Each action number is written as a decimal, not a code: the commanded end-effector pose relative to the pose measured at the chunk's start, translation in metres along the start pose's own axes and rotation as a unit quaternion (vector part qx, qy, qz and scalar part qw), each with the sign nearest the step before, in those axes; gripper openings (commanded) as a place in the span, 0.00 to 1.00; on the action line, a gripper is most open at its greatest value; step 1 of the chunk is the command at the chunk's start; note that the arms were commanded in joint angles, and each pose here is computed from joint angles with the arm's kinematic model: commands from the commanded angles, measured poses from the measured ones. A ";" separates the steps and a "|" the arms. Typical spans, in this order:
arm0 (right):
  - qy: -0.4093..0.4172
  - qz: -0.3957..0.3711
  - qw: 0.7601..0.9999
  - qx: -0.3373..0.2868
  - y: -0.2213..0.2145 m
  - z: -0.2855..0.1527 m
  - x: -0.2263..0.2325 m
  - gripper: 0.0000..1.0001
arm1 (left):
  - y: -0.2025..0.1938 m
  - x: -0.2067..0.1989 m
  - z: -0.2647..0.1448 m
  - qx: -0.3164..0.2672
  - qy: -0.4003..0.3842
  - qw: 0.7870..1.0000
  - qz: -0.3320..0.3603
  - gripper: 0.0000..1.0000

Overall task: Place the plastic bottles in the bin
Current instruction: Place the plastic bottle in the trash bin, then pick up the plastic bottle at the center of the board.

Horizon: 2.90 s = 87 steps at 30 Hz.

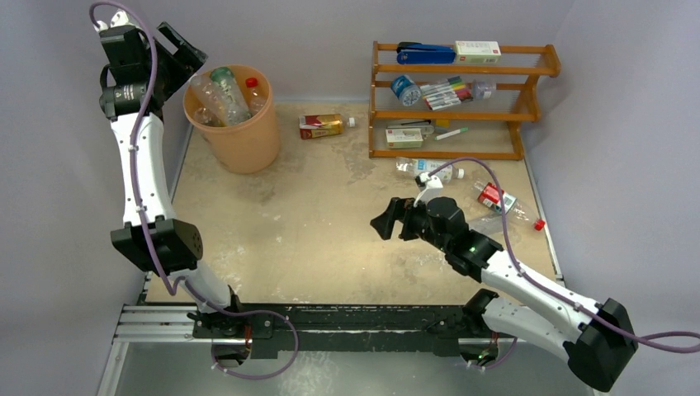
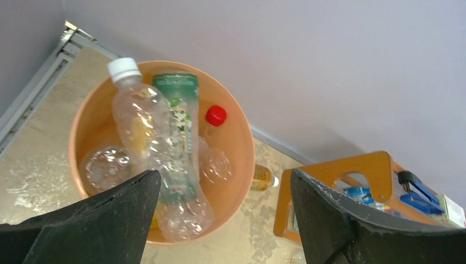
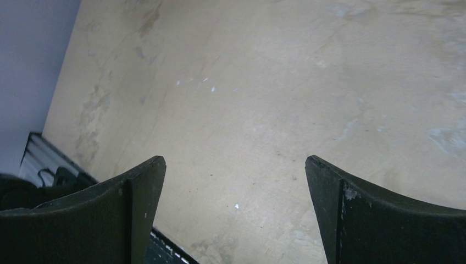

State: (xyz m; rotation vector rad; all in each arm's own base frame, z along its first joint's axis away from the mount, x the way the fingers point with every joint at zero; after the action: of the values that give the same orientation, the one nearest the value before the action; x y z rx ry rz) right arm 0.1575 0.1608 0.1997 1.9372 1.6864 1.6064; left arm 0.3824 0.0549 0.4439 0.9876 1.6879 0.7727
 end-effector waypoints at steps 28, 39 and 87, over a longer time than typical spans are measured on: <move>-0.503 0.281 0.794 -0.195 0.041 -0.045 -0.104 1.00 | -0.204 -0.136 -0.077 0.157 -0.149 0.961 0.171 0.89; -0.542 0.288 0.765 -0.194 0.075 -0.027 -0.140 1.00 | -0.249 -0.126 -0.097 0.194 -0.158 0.951 0.184 0.90; -0.266 0.244 0.932 -0.015 0.016 0.032 -0.074 0.34 | -0.387 -0.089 -0.197 0.258 -0.244 0.926 0.126 0.91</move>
State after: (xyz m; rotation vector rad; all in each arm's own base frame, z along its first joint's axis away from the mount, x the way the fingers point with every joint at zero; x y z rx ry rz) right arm 0.2108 0.0876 0.1352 2.6020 0.9421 0.9074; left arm 0.1141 -0.2098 0.2004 1.7727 1.3683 0.2058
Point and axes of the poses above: each gripper's point midway between its finger pads, its own z axis out along the fingers, its own x axis along the line the jaws close on, y = z × x, the point moved 10 cm from there along -z, back along the fingers, and after that the axes turned 10 degrees about z, right-handed, at the moved point
